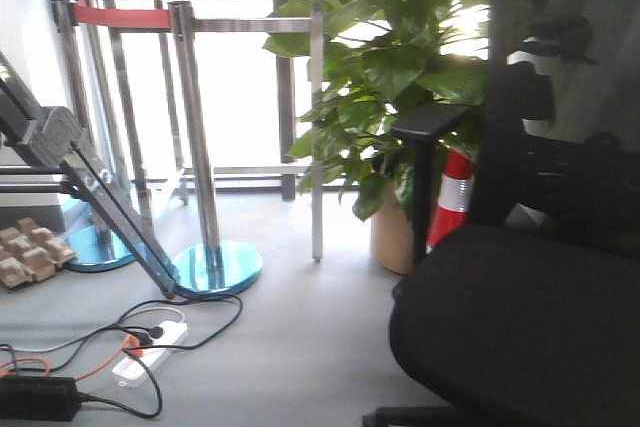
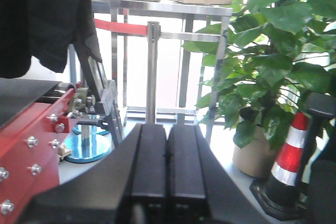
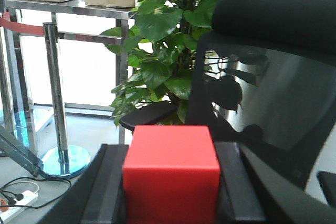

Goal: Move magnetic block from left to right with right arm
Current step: 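Drive the base past the office chair toward the other table, then turn the base to face the second grey table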

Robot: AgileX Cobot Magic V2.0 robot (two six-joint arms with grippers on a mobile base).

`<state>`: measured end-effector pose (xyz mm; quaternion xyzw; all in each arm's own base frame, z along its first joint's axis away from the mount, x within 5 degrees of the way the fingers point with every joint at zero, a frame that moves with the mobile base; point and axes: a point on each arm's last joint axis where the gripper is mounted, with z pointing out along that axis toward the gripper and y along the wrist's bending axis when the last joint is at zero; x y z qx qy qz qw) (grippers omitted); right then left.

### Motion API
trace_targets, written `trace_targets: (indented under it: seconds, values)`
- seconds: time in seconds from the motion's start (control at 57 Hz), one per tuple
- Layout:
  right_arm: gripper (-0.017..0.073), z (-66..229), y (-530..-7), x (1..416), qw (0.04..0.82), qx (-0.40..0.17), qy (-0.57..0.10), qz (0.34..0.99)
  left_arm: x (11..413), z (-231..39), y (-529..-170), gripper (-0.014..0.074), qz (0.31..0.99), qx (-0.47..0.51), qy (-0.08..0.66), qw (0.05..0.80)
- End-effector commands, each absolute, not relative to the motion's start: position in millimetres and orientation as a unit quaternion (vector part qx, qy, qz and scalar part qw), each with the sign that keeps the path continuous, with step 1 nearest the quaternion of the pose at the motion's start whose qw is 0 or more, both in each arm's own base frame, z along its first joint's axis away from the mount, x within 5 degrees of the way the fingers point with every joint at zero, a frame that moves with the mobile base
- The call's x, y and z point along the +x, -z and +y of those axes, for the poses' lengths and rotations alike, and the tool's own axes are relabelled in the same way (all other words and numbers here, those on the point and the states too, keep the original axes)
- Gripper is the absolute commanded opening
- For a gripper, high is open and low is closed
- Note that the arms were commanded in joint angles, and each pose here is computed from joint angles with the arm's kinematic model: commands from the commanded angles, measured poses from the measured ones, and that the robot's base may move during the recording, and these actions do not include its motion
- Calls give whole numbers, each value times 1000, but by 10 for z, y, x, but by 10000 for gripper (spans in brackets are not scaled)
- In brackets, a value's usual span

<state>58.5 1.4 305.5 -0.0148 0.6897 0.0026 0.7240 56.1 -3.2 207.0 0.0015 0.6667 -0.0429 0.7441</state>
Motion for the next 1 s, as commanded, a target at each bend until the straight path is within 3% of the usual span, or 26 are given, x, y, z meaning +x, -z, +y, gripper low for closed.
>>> trace_targets:
  seconds: [0.0,0.983]
  values:
    - [307,12,-3218,577,758,-20,6,652,546,-22,-2125,-126,632,-3,42,774]
    - [307,12,-3218,577,758,-20,6,652,546,-22,-2125,-126,632,-3,42,774]
